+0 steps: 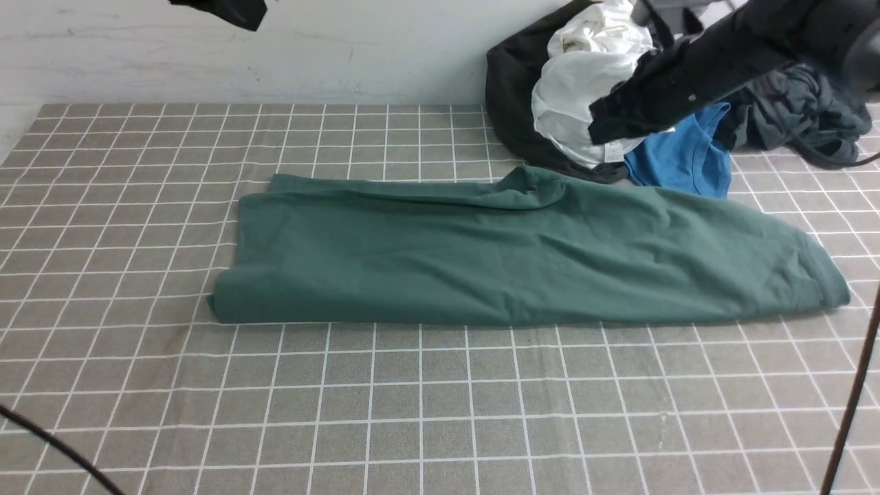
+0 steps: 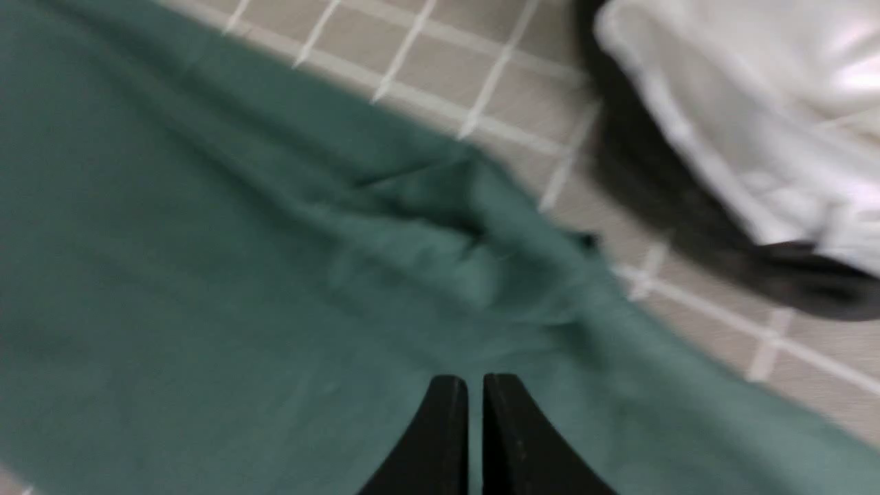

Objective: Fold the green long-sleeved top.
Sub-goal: Use both arms to drag the lower edge of the fabric forward and fold it over the upper edge, then use the right arm to clamp the right edge of the fabric

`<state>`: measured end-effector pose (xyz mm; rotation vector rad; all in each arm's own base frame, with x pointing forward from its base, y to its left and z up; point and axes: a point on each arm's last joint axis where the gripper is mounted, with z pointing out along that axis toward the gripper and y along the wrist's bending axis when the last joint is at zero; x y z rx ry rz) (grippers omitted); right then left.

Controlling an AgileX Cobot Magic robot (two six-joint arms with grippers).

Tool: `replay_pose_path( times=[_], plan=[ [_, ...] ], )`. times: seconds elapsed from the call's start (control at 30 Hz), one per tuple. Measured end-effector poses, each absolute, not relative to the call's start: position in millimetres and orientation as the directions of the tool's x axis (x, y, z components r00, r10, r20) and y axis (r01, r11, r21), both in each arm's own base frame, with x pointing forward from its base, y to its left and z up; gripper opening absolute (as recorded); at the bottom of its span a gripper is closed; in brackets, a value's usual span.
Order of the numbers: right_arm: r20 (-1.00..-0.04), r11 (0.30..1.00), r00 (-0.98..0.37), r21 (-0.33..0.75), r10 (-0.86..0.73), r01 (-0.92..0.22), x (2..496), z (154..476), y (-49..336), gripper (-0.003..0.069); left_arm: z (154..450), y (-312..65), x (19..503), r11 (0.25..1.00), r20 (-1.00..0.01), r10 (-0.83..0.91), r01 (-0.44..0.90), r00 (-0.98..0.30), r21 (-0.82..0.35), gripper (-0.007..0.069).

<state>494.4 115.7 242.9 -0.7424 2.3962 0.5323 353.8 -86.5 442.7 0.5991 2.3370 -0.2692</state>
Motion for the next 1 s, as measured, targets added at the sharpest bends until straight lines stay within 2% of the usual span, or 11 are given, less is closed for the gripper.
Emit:
replay_pose_path(
  times=[0.1,0.2,0.23,0.27,0.37,0.4,0.47,0.53,0.7,0.87,1.0],
  plan=[
    [-0.606,0.677,-0.647,0.230,-0.463,-0.700,497,202,143,-0.0008,442,-86,330,0.855,-0.664,0.352,0.515,-0.660,-0.058,-0.0003],
    [-0.631,0.624,-0.569,0.166,-0.528,-0.763,502,162,169,-0.0013,432,-82,306,0.848,-0.632,0.369,0.526,-0.682,-0.073,-0.0003],
    [-0.639,0.629,-0.562,0.153,-0.525,-0.762,504,160,171,-0.0013,432,-82,306,0.848,-0.630,0.369,0.525,-0.684,-0.073,-0.0003],
    [-0.669,0.638,-0.515,0.080,-0.535,-0.766,510,142,181,-0.0013,426,-78,291,0.849,-0.611,0.378,0.524,-0.696,-0.072,-0.0003],
    [-0.729,0.709,-0.486,0.002,-0.482,-0.705,522,133,185,-0.0013,422,-72,270,0.855,-0.595,0.388,0.516,-0.704,-0.053,-0.0003],
    [-0.791,0.799,-0.477,-0.025,-0.383,-0.601,534,134,181,-0.0009,421,-67,251,0.860,-0.589,0.398,0.510,-0.704,-0.028,-0.0003],
    [-0.840,0.872,-0.469,-0.008,-0.272,-0.490,544,141,171,0.0006,418,-59,231,0.871,-0.580,0.407,0.490,-0.706,0.014,-0.0003],
    [-0.854,0.899,-0.473,0.016,-0.215,-0.437,549,149,158,0.0029,414,-52,218,0.882,-0.575,0.408,0.468,-0.709,0.048,-0.0003],
    [-0.807,0.905,-0.538,0.011,-0.243,-0.426,544,199,103,0.0120,387,-29,176,0.929,-0.565,0.361,0.336,-0.742,0.154,-0.0003],
    [-0.668,0.938,-0.682,-0.072,-0.298,-0.340,512,266,38,0.0230,343,-15,147,0.957,-0.599,0.289,0.214,-0.747,0.195,-0.0003],
    [-0.466,0.977,-0.859,-0.086,-0.211,-0.193,488,269,-5,0.0391,307,-13,136,0.974,-0.657,0.228,0.163,-0.719,0.159,-0.0003]
  ],
)
